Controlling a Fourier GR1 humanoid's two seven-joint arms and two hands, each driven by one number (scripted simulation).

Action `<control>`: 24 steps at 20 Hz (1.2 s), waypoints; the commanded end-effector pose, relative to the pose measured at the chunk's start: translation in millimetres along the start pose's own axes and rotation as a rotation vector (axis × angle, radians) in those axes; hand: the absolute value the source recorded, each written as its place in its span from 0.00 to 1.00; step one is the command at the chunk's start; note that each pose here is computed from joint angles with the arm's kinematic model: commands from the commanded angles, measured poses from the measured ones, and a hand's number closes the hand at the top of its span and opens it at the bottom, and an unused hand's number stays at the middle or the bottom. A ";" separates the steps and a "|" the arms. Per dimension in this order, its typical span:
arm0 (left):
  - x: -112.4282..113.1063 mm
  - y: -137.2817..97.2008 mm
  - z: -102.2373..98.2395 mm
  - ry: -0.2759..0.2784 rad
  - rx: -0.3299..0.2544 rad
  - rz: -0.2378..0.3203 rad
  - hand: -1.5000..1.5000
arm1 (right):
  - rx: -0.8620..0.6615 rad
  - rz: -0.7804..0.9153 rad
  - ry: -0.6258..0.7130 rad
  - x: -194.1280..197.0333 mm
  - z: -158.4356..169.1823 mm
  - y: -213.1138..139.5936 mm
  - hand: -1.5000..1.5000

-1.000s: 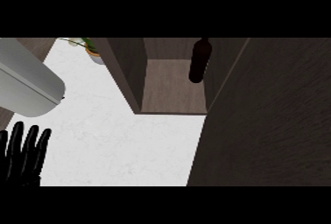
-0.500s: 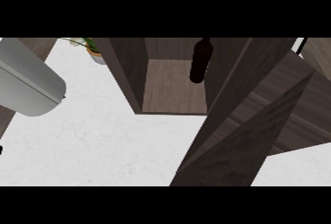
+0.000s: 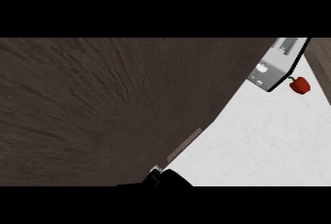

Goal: Pick up the wine, place it into the cabinet and close the cabinet

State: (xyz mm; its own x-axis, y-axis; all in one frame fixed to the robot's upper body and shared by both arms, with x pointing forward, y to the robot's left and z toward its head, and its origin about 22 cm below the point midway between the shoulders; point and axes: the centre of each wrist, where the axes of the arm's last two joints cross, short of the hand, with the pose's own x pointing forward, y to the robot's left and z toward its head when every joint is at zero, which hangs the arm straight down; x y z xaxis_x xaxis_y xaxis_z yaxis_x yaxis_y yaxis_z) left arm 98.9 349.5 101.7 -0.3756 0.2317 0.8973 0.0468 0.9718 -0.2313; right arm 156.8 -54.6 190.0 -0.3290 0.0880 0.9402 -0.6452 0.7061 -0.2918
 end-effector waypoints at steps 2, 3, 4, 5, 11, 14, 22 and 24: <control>20.2 13.5 -7.3 -0.008 -0.016 0.002 0.00 | -0.056 0.033 -0.001 4.8 -45.5 -10.5 1.00; 8.4 8.9 4.3 0.005 -0.023 0.020 0.00 | -0.082 0.035 0.008 14.3 -53.2 -9.7 1.00; 11.0 14.8 -1.8 0.017 -0.027 0.021 0.00 | -0.086 0.056 0.018 9.1 -67.3 -13.2 1.00; 22.6 2.7 -13.2 0.006 -0.036 -0.003 0.00 | -0.108 0.057 0.012 2.7 -77.2 -18.0 1.00; 34.1 12.1 -4.2 0.044 -0.059 0.025 0.00 | -0.164 0.069 0.041 -6.3 -124.4 -56.7 1.00; 10.9 9.4 -12.0 0.057 -0.062 0.017 0.00 | -0.160 0.113 0.050 -30.4 -128.8 -57.6 1.00; -2.6 -1.2 -22.8 0.088 -0.096 0.050 0.00 | -0.244 0.126 0.050 -55.8 -148.4 -130.6 1.00; -10.8 -5.2 -29.2 0.088 -0.077 0.060 0.00 | -0.246 0.126 0.041 -48.0 -154.0 -144.4 1.00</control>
State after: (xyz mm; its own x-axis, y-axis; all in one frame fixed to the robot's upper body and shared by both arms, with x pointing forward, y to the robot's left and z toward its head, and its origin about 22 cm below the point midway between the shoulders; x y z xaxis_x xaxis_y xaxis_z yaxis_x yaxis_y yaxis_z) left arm 119.8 348.8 112.8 -0.2968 0.2713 0.9156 0.1263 0.9615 -0.2440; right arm 335.5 -26.4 217.0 -0.3847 0.1837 0.9046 -0.4784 0.7984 -0.3656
